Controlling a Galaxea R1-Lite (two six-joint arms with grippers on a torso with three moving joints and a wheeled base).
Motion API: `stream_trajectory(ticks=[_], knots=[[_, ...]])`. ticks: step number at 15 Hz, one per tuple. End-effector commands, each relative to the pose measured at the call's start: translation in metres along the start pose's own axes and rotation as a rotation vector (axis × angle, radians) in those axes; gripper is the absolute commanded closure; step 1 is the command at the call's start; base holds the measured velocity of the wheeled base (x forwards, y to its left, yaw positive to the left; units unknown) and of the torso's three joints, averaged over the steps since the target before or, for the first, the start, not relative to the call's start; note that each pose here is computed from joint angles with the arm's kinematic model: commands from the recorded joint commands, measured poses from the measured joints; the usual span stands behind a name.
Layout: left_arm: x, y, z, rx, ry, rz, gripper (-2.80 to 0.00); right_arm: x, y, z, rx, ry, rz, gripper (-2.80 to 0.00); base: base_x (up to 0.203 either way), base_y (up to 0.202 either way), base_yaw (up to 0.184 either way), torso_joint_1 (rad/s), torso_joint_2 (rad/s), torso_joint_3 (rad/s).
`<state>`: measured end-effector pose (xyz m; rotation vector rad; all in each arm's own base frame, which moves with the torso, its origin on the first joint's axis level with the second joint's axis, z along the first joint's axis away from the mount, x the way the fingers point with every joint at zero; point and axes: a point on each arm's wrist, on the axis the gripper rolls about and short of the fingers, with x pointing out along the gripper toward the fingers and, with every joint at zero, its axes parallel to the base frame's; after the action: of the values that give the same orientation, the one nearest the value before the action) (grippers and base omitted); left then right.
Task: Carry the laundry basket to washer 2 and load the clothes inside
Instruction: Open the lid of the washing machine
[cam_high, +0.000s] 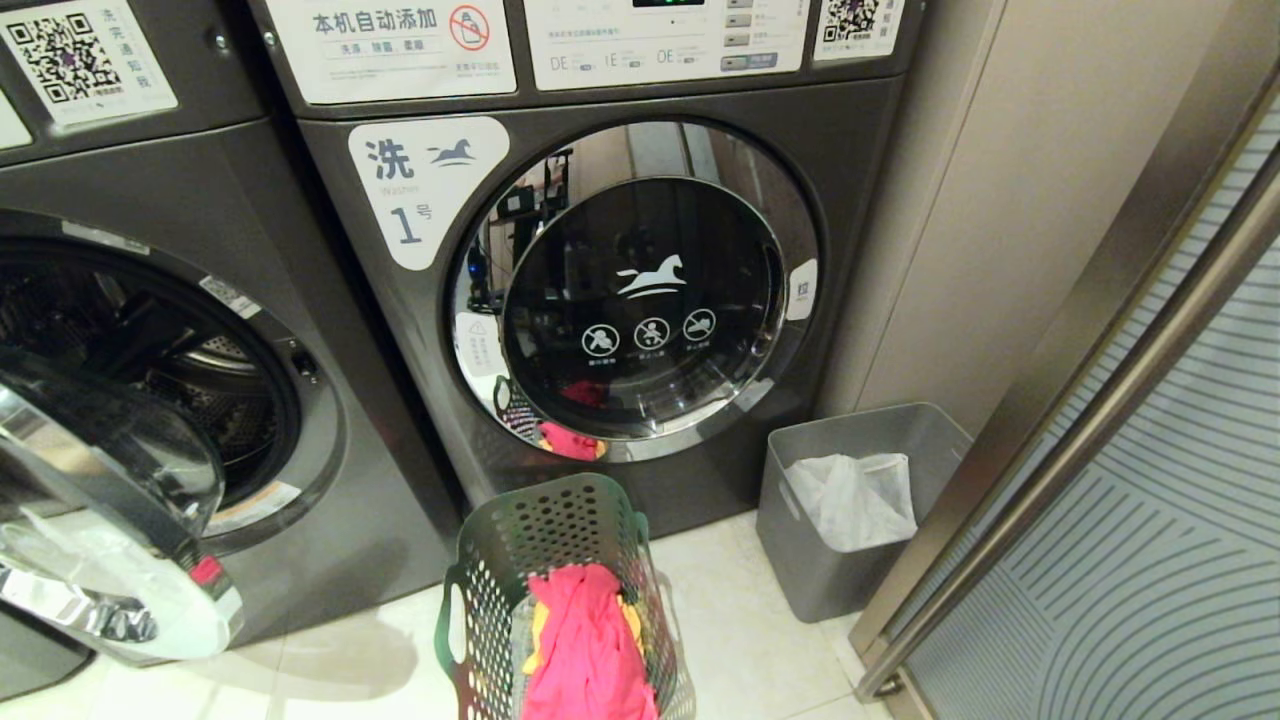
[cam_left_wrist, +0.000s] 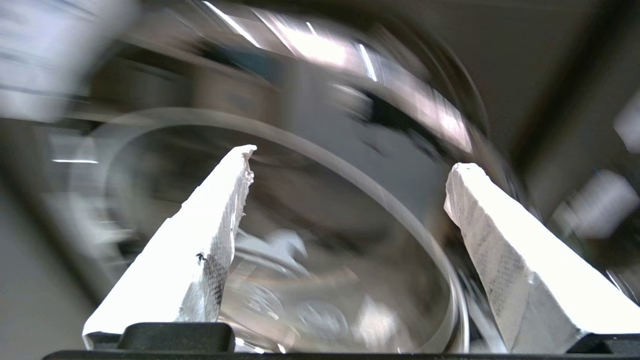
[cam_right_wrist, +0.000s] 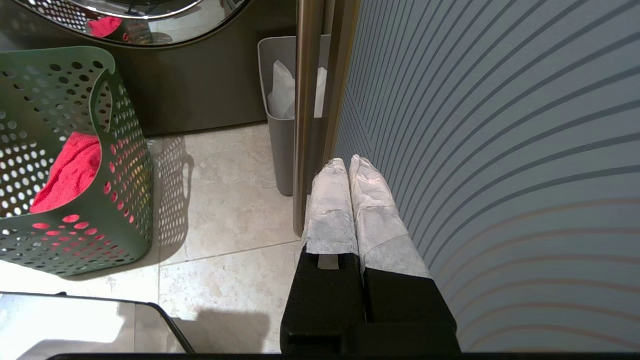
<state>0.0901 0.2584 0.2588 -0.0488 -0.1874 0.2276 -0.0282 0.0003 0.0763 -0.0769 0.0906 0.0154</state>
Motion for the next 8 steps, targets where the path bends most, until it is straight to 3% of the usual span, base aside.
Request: stream_trajectory(ticks=[1,2,4,7,8], knots=[[-0.041,-0.07,0.086,0.145,-0.219,0.191,-2.8,0.0,0.0,0.0,-0.001,0.001,0.0,0.0,0.0,0.0,0.0,0.0,0.0,0.0],[-0.048,-0.095,0.114,0.184,-0.305,0.217,-2.8,0.0,0.0,0.0,-0.001,0.001,0.0,0.0,0.0,0.0,0.0,0.0,0.0,0.0],[-0.046,-0.133,0.154,0.218,-0.413,0.152,-2.8,0.0,0.0,0.0,-0.001,0.001,0.0,0.0,0.0,0.0,0.0,0.0,0.0,0.0],[-0.032,-0.163,0.178,0.228,-0.458,-0.001,-2.8,0.0,0.0,0.0,-0.001,0.001,0.0,0.0,0.0,0.0,0.0,0.0,0.0,0.0],[-0.029,-0.165,0.179,0.225,-0.456,-0.011,-2.8,0.0,0.0,0.0,-0.001,0.001,0.0,0.0,0.0,0.0,0.0,0.0,0.0,0.0]])
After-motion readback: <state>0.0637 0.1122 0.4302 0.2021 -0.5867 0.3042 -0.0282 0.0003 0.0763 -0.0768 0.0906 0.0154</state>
